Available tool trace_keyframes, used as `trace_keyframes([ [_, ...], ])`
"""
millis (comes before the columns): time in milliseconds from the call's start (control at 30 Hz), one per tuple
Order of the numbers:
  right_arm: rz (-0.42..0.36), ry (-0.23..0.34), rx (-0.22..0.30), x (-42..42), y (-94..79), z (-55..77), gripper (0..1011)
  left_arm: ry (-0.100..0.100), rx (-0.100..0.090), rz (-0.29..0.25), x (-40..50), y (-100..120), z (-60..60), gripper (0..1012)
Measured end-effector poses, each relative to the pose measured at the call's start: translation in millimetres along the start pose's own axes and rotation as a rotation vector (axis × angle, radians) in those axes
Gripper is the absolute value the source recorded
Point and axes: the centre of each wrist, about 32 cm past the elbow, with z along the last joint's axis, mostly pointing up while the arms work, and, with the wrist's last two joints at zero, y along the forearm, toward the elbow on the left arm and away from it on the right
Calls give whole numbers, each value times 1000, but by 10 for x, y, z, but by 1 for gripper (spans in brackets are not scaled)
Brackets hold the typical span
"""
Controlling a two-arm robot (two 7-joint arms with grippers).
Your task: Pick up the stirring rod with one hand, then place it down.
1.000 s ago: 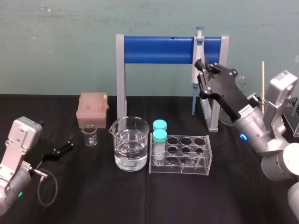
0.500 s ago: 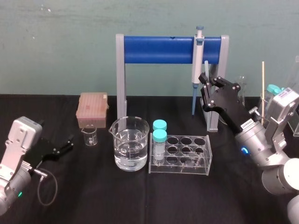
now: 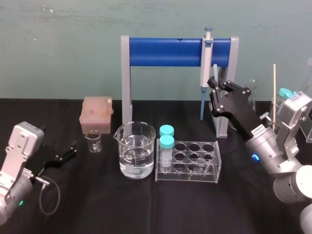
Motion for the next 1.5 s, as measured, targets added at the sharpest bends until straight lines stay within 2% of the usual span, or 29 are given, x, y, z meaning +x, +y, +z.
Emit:
trace_keyframes([
  [1500, 4, 0, 5, 3, 9, 5, 70, 0, 0, 0, 0, 0, 0, 1000],
])
